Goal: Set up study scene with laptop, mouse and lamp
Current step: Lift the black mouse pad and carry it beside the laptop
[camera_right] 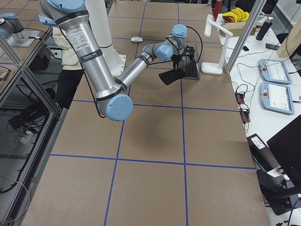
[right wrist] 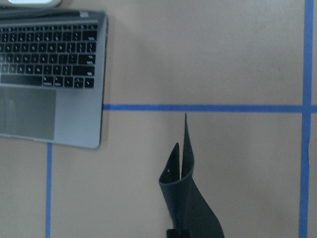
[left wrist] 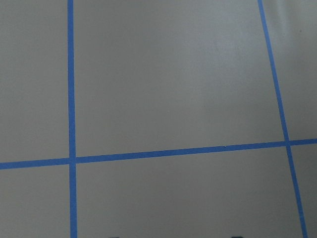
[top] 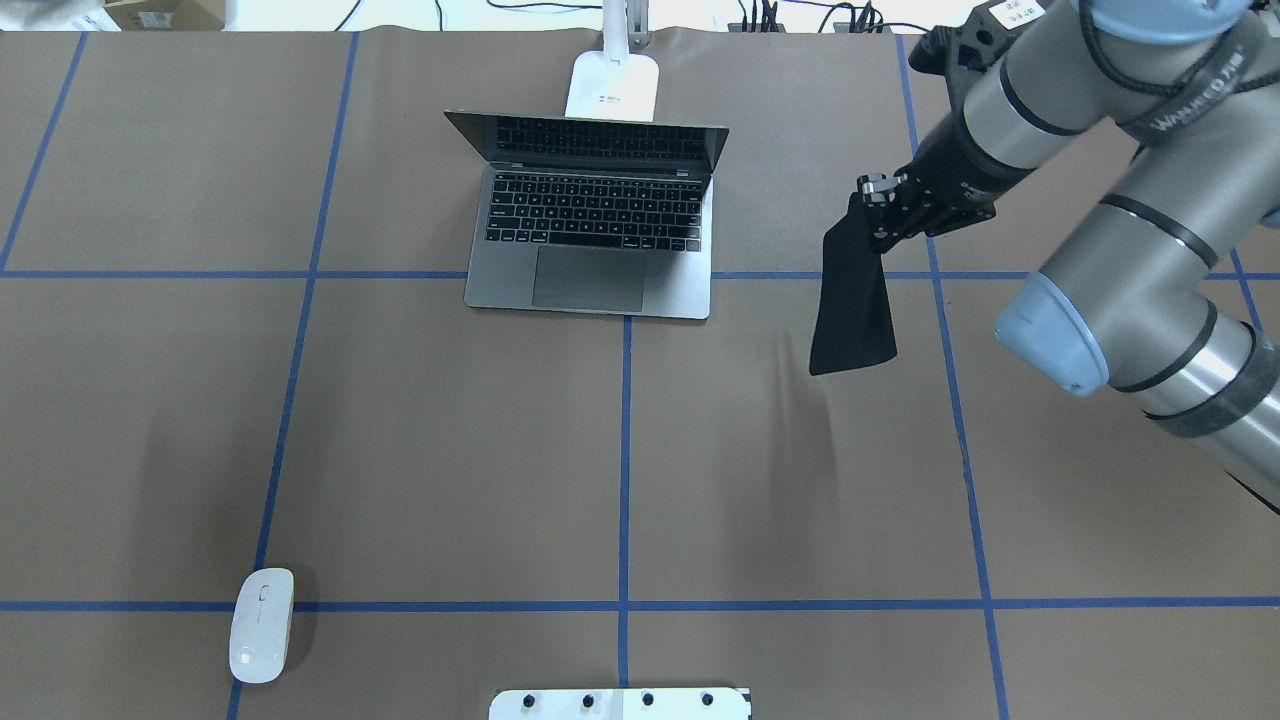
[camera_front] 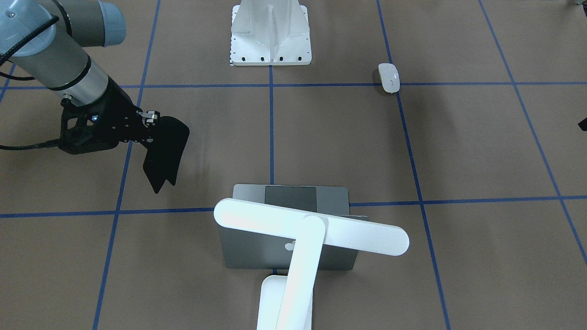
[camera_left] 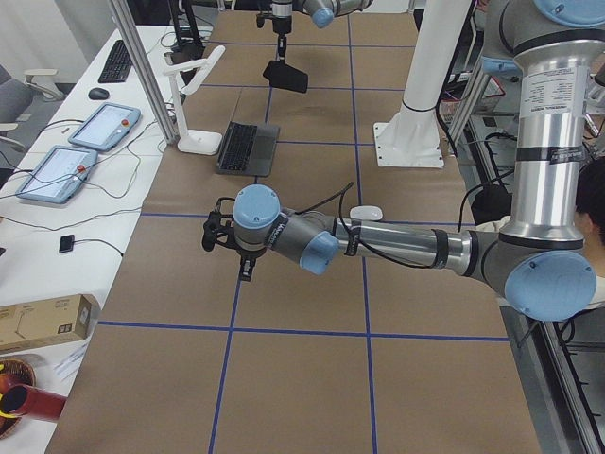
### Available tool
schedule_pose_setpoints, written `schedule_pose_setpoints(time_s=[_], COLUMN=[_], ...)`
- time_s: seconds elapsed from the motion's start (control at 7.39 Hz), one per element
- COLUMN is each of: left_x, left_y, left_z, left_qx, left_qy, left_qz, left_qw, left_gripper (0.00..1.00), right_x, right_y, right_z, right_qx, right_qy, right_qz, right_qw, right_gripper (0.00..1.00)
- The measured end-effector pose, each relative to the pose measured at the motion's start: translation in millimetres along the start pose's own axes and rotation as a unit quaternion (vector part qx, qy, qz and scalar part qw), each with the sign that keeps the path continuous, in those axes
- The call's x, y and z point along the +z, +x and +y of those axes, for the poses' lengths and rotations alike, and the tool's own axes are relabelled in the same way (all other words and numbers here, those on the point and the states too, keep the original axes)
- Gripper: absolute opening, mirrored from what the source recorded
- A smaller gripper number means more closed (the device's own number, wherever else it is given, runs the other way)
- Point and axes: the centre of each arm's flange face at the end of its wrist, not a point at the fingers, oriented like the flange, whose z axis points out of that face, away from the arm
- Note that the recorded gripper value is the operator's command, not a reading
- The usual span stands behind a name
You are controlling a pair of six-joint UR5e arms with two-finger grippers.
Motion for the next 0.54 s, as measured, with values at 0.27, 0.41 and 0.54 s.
schedule_pose_setpoints(time_s=[0.27,0.41,0.54], left_x=[-0.4,-0.6,-0.7], left_y=[-0.5,-0.3,-0.1], left_z=[0.0,-0.1,-0.3], left_qx=[0.000,0.000,0.000], left_qy=[0.000,0.001,0.001], left_qz=[0.000,0.000,0.000], left_qw=[1.0000,1.0000,1.0000], left_gripper=[0.81,0.81,0.81], right_x=[-4.8,-6.5,-7.9], right_y=[-8.4,-8.7,-9.2], right_z=[-4.5,-4.0,-3.4], right_qx=[-0.012,-0.018,-0.021], right_qy=[0.016,0.019,0.020], right_qz=[0.029,0.040,0.045], right_qw=[0.9994,0.9989,0.9986], right_gripper=[0.00,0.00,0.00])
